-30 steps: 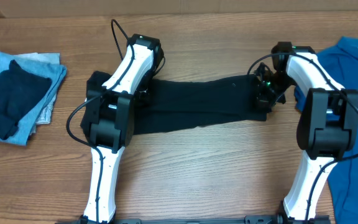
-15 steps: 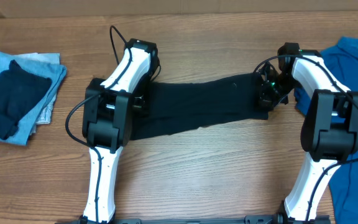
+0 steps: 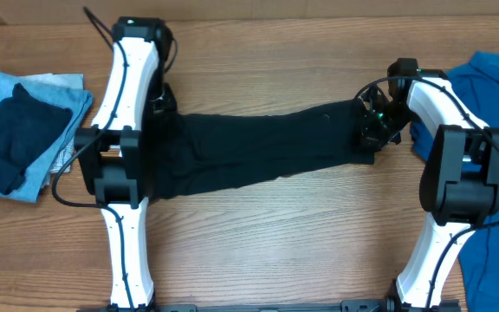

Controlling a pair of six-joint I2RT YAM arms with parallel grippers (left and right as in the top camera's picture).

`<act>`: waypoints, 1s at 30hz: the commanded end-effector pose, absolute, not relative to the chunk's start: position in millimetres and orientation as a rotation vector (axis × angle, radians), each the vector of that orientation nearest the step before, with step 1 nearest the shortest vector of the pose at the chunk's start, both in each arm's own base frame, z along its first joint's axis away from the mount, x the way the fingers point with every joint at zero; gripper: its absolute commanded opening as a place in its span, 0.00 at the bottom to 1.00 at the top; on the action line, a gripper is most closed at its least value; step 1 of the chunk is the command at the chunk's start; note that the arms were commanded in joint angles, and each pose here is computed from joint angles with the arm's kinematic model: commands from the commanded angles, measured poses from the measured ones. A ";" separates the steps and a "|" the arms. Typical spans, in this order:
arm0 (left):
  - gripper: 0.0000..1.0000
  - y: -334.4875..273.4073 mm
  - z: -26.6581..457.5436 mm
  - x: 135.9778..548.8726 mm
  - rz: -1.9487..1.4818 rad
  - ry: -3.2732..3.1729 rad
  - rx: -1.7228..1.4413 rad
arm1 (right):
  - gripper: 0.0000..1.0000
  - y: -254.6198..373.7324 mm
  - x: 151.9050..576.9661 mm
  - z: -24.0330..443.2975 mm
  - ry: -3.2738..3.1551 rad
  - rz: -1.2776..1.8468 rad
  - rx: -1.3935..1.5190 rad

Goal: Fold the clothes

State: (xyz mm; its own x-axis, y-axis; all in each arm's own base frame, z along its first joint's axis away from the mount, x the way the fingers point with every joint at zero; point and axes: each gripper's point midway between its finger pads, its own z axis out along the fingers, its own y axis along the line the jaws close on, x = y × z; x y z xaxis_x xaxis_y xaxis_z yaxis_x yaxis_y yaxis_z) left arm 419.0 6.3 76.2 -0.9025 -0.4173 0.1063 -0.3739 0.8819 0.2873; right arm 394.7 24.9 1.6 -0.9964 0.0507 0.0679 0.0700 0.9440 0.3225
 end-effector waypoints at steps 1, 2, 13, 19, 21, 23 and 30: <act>0.04 1.1 84.5 421.5 -0.118 -2.881 0.706 | 0.14 8.6 389.5 -19.1 -3.034 -0.389 -0.116; 0.04 -5.6 80.3 421.6 -0.024 -2.869 0.689 | 0.14 8.6 389.5 -19.1 -3.034 -0.389 -0.116; 0.04 3.2 -8.6 414.9 -0.086 -2.879 0.634 | 0.13 8.0 395.6 -19.6 -3.059 -0.389 -0.113; 0.04 11.3 -12.3 484.2 -0.077 -3.191 0.522 | 0.13 6.7 411.2 -20.2 -3.124 -0.392 -0.103; 0.05 10.0 -9.3 507.2 -0.069 -3.302 0.391 | 0.14 6.2 417.0 -20.2 -3.149 -0.393 -0.099; 0.11 10.2 -6.3 521.3 -0.066 -3.366 0.335 | 0.14 5.9 421.2 -20.1 -3.166 -0.394 -0.096; 0.33 4.6 94.8 578.8 -0.009 -3.592 0.348 | 0.19 12.1 424.1 -18.2 -3.170 -0.454 -0.091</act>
